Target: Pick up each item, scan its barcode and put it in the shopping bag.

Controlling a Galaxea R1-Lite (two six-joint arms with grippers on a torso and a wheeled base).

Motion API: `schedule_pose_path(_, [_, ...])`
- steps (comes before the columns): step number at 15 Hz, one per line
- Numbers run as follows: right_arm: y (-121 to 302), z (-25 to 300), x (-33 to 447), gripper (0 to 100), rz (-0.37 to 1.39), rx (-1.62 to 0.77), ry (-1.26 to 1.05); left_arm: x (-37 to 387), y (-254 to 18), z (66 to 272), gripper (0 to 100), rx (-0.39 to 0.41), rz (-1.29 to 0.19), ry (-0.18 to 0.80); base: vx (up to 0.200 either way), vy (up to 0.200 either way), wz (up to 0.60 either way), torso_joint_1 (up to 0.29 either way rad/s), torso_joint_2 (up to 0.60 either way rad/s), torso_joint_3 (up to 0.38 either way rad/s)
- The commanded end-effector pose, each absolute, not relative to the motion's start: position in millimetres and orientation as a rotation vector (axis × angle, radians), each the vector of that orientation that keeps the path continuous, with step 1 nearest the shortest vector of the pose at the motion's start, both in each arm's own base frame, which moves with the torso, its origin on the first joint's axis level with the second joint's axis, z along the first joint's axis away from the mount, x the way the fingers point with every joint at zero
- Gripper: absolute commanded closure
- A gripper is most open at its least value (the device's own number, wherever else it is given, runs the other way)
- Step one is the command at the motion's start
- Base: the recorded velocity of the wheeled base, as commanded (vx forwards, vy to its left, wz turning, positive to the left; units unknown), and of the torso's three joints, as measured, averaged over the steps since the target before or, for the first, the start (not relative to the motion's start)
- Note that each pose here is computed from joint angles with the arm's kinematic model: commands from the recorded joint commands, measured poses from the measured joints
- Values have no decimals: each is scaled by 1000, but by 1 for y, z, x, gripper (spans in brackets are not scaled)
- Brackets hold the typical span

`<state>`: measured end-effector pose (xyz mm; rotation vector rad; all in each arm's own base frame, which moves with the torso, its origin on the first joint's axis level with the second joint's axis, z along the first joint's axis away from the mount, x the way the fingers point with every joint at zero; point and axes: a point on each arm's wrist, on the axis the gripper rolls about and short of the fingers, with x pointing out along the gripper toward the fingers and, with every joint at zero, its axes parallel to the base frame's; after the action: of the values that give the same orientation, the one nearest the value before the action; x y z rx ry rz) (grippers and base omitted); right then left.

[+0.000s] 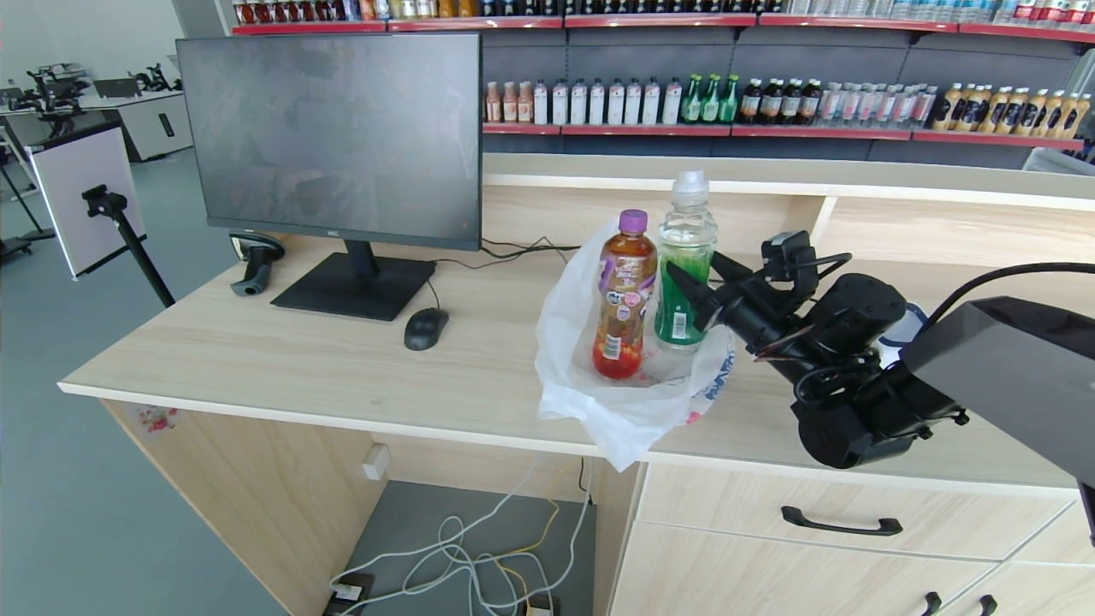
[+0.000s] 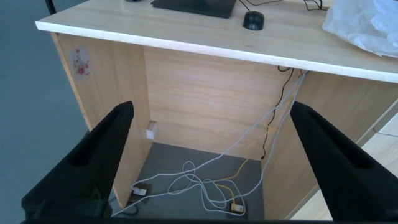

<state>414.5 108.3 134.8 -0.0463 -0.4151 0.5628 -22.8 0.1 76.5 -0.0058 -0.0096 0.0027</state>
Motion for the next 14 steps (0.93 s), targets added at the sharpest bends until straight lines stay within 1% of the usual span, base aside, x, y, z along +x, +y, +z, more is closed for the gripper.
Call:
schedule_pose_path(1, [109, 129, 416, 100, 565, -46, -402, -23, 0, 77, 0, -6, 3, -11, 0, 0, 0, 0, 0, 0])
schedule_pose_path(14, [105, 113, 415, 100, 559, -47, -347, -23, 0, 77, 0, -8, 3, -11, 0, 0, 0, 0, 0, 0])
